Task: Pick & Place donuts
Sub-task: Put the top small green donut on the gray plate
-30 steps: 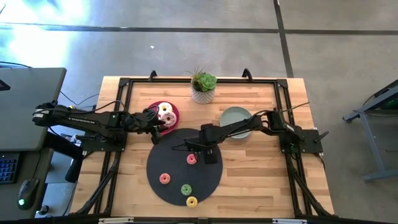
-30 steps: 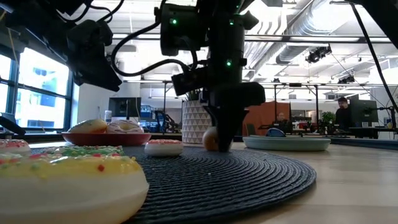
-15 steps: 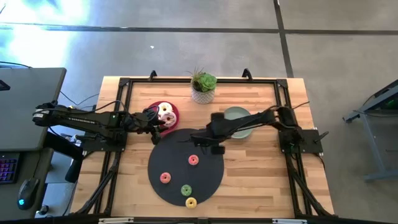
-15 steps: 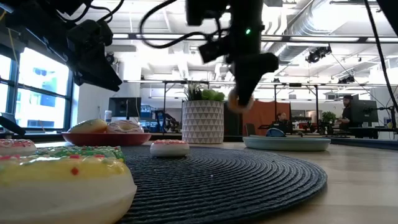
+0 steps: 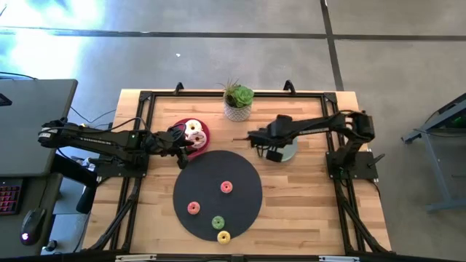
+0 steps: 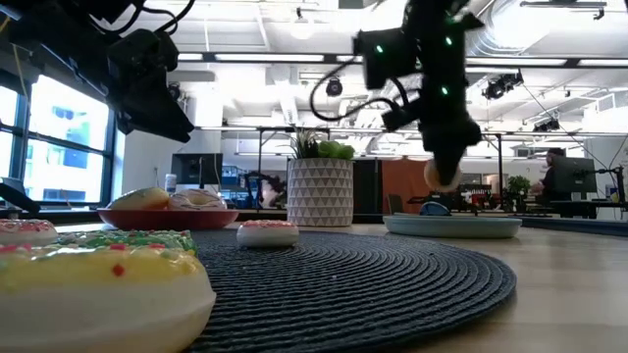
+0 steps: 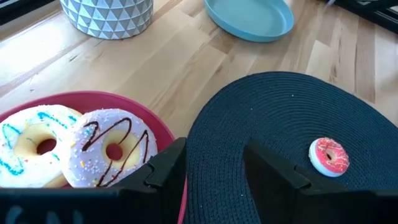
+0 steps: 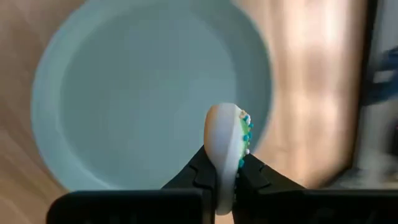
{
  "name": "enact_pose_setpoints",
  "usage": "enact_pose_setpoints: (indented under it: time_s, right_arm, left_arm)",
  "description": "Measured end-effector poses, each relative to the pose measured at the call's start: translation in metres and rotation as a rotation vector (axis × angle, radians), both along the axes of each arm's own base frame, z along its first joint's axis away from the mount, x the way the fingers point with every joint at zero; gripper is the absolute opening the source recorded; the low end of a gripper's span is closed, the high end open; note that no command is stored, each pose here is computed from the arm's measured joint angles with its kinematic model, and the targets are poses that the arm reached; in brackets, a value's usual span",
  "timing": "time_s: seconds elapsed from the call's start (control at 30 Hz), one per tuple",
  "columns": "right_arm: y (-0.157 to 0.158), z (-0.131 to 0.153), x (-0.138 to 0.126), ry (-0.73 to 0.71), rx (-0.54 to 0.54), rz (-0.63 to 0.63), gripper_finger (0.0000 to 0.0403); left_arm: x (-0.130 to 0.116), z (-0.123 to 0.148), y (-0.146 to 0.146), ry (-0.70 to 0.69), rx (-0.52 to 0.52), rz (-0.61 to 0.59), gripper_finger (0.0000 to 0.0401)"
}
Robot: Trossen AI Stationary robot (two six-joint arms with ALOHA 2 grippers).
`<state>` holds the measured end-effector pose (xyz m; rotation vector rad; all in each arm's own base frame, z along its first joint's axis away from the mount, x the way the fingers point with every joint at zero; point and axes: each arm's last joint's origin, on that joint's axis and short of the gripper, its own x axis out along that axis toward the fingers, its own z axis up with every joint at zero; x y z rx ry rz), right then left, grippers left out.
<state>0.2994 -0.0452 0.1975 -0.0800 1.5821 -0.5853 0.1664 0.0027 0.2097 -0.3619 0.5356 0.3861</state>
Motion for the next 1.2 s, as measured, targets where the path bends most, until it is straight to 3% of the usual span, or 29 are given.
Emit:
enact_pose_setpoints:
  time_s: [0.37,0.5,0.63,0.93,1.2]
  right_arm:
    - [-0.031,-0.042,-0.033,-0.143,0.116,-0.009,0.0014]
    - [-0.035,-0.045,-0.036,-0.136,0.082,-0.012,0.0026]
    - [-0.038,-0.041,-0.033,-0.134,0.012,-0.008,0.0053]
    - [-0.039,-0.034,-0.027,-0.155,-0.002,0.005,0.0136]
    - [-0.031,-0.035,-0.025,-0.195,0.14,0.02,0.0201]
  left_arm:
    - [0.0,0.0,0.0,-0.001,-0.005,-0.008,0.0154]
    - [0.0,0.0,0.0,-0.003,-0.005,-0.009,0.0154]
    - [0.001,0.001,0.0,-0.014,-0.004,-0.009,0.0154]
    - [0.001,0.002,0.0,-0.022,-0.005,-0.008,0.0154]
    - [0.001,0.002,0.0,-0.022,-0.007,-0.012,0.0154]
